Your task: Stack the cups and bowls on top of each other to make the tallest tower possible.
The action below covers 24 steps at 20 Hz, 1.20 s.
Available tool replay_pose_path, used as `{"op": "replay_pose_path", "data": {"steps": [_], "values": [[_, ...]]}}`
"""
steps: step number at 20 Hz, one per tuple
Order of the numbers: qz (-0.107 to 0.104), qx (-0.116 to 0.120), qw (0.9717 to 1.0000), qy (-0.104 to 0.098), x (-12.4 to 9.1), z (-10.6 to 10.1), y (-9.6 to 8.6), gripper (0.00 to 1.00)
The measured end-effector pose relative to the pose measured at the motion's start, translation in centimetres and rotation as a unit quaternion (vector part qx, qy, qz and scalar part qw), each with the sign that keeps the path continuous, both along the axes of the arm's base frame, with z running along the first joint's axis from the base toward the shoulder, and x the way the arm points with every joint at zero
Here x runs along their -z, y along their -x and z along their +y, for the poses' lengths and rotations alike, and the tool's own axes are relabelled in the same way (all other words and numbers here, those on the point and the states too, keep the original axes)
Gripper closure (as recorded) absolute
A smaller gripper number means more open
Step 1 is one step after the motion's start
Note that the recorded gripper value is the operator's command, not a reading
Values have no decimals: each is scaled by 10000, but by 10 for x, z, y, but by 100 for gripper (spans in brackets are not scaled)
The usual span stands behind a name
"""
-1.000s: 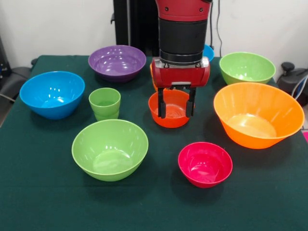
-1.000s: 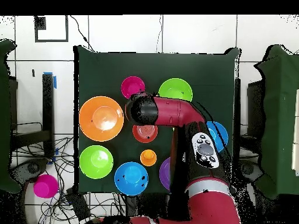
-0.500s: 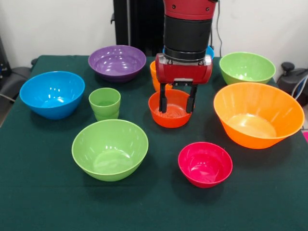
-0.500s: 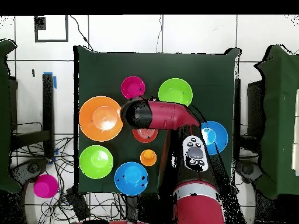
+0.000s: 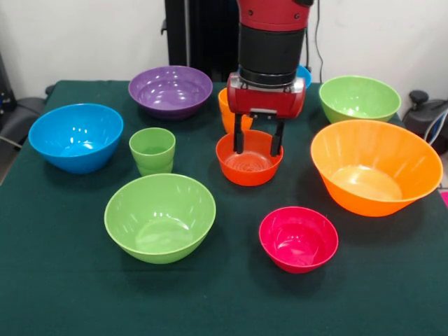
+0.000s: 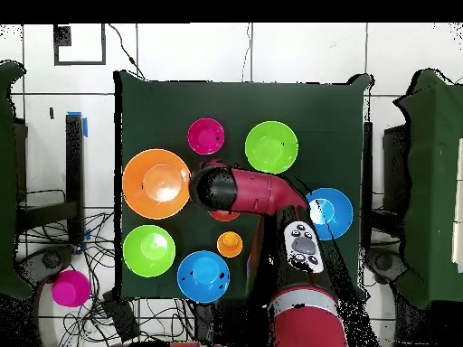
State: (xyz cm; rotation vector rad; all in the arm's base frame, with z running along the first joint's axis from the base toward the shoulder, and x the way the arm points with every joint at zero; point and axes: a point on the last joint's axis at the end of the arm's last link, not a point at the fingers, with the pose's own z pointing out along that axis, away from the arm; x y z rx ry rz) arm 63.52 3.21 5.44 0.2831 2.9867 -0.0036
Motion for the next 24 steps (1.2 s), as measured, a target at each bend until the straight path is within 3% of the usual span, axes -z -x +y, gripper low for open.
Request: {"op": "replay_pose_path", "data": {"steps": [1,2,4,6,8,10,13,15,24], "values": [[-36,150,9999,-33,1,-3,1,0],[-132,494,9986,-95,3,-7,2,0],[-220,815,9963,-146,6,-9,2,0],[-379,1355,9898,-243,13,-10,4,0],[-443,1573,9861,-284,18,-10,5,0],[-521,1900,9798,-352,28,-10,9,0],[-517,2190,9735,-405,42,-11,17,0],[-448,2306,9711,-423,49,-12,24,0],[-202,2576,9646,-528,61,-2,46,0]]}}
